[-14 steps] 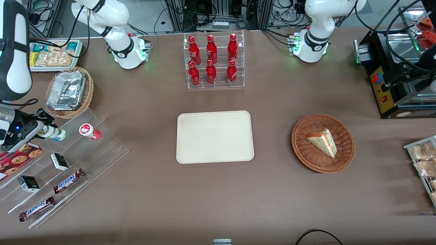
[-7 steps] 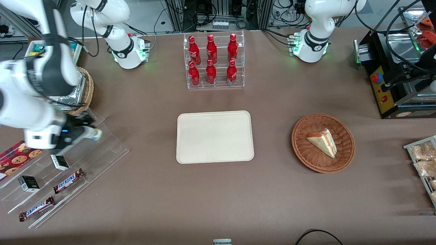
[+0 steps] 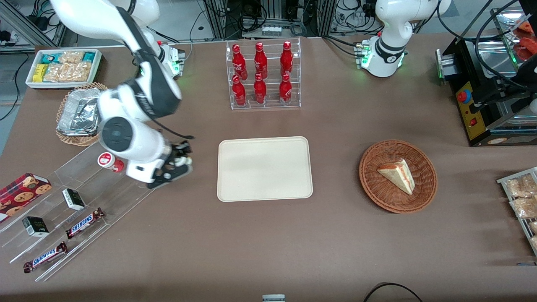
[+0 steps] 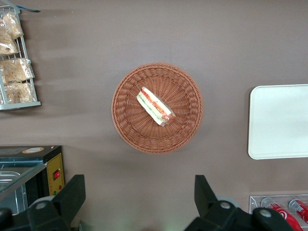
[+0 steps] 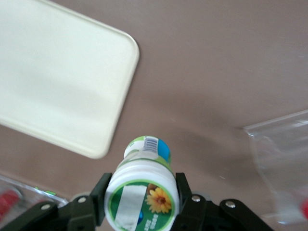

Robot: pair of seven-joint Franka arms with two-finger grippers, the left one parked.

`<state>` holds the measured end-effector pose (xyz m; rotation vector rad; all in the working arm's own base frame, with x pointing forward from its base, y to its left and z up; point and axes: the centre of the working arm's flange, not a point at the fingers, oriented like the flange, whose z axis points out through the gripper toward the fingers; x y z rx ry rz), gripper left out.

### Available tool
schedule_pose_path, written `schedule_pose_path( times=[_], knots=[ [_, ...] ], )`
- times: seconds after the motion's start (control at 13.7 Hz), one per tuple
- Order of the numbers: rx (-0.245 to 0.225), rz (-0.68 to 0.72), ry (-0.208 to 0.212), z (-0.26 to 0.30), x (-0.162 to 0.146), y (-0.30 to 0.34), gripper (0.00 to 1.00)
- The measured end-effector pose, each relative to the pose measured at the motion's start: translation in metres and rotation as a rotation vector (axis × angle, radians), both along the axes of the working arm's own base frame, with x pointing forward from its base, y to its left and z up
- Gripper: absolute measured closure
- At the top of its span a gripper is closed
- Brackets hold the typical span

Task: Place green gum on tray
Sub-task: 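Lift the gum jar and carry it over the cream tray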

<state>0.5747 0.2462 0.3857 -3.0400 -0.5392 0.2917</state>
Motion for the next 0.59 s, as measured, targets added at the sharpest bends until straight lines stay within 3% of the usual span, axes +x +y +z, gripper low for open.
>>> schedule_pose_path(
  times=[0.59],
  knots=[
    [-0.002, -0.202, -0.099, -0.042, -0.021, 0.146, 0.42]
  ],
)
